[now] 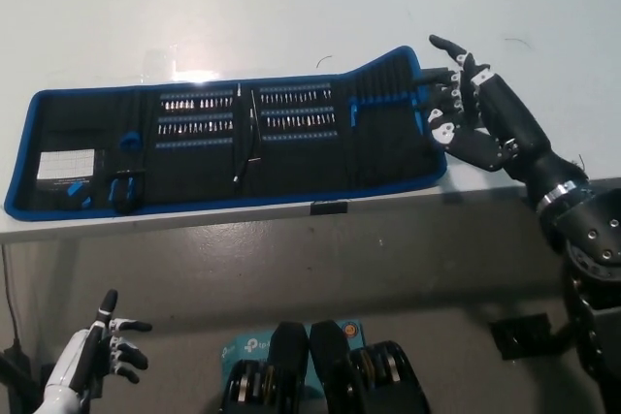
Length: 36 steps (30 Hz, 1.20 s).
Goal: The robot uses its right hand to lift an edge of the toolkit kept in middle of the desk and make one fold in it
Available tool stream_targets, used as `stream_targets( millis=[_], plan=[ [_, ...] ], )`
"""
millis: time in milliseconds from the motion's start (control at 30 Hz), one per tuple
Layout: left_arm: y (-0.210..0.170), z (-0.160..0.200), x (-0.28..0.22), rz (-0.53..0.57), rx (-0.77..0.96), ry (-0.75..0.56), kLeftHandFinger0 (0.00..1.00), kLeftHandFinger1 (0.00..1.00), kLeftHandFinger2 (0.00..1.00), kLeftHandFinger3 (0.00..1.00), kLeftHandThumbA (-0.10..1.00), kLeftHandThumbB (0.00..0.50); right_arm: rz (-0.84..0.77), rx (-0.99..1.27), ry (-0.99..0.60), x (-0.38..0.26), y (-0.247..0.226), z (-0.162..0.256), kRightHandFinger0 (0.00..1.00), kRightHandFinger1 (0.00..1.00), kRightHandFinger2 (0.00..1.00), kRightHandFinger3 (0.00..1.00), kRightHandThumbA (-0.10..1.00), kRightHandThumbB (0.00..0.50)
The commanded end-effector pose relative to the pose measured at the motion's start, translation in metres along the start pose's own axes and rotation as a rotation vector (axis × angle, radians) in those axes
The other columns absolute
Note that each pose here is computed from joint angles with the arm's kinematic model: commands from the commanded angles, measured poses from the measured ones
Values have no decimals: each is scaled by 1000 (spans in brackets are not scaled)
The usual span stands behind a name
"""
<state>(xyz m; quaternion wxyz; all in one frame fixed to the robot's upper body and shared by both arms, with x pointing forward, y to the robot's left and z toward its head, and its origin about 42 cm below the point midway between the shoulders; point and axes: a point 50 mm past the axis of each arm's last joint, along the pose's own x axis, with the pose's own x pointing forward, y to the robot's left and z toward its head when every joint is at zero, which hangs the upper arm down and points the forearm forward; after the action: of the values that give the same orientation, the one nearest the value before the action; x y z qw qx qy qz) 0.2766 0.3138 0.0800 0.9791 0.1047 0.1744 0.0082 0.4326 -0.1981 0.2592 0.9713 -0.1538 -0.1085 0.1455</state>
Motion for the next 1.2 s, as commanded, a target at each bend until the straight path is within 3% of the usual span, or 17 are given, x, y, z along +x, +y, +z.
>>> stream_targets(
  millis=[0, 233, 267, 333, 367, 433, 567, 633, 667, 700, 733, 767, 800, 933, 1133, 1167],
  plan=[
    [3, 8, -3, 8, 1, -38, 396, 400, 332, 531, 1000, 498, -108, 46, -34, 16, -17, 15, 585, 687, 801, 1000, 211, 200],
    [1, 6, -4, 10, -10, -40, 425, 432, 364, 547, 1000, 500, -195, 109, 4, 21, -36, -2, 649, 709, 822, 1000, 222, 203],
    [1, 5, -4, 14, -14, -39, 411, 411, 354, 538, 1000, 495, -219, 130, 16, 21, -42, -4, 694, 789, 868, 1000, 226, 206],
    [2, 4, -5, 17, -20, -38, 407, 410, 353, 539, 1000, 476, -227, 136, 23, 23, -45, -4, 727, 824, 889, 1000, 231, 205],
    [3, 4, -6, 21, -16, -38, 405, 407, 356, 535, 1000, 468, -239, 128, 27, 23, -49, -5, 778, 899, 935, 1000, 253, 207],
    [4, 3, -5, 23, -21, -39, 399, 399, 360, 527, 1000, 486, -253, 124, 32, 22, -55, -7, 782, 914, 928, 1000, 243, 212],
    [4, 5, -4, 28, -10, -43, 413, 439, 388, 536, 1000, 500, -259, 141, 40, 21, -51, -13, 703, 825, 891, 1000, 200, 203],
    [4, 7, -4, 29, -16, -40, 419, 432, 376, 536, 1000, 496, -249, 145, 58, 21, -44, -18, 629, 747, 872, 1000, 222, 219],
    [4, 9, -3, 31, -15, -43, 424, 437, 382, 544, 1000, 494, -252, 173, 62, 24, -39, -19, 548, 652, 847, 1000, 183, 225],
    [4, 10, -2, 33, -13, -45, 417, 424, 374, 543, 1000, 500, -253, 178, 71, 26, -35, -20, 527, 635, 839, 1000, 187, 232],
    [4, 10, -2, 34, -2, -49, 404, 408, 363, 538, 1000, 500, -252, 179, 85, 28, -27, -22, 588, 731, 872, 1000, 191, 228],
    [3, 10, -2, 35, -2, -48, 402, 406, 363, 538, 1000, 500, -252, 179, 85, 28, -27, -22, 594, 736, 875, 1000, 191, 228],
    [4, 8, -1, 29, -5, -55, 372, 385, 334, 529, 1000, 500, -244, 193, 98, 31, -17, -24, 665, 842, 934, 1000, 186, 231],
    [4, 7, -3, 28, -5, -54, 378, 391, 333, 537, 1000, 500, -208, 173, 119, 44, 5, -27, 709, 910, 1000, 1000, 237, 254],
    [7, 9, -3, 42, -17, -48, 376, 389, 308, 519, 1000, 500, -188, 192, 186, 62, 31, -22, 649, 875, 981, 1000, 232, 258],
    [6, 9, -3, 39, -10, -49, 378, 390, 316, 520, 1000, 500, -178, 170, 208, 67, 35, -27, 684, 945, 1000, 1000, 245, 268]
  ],
)
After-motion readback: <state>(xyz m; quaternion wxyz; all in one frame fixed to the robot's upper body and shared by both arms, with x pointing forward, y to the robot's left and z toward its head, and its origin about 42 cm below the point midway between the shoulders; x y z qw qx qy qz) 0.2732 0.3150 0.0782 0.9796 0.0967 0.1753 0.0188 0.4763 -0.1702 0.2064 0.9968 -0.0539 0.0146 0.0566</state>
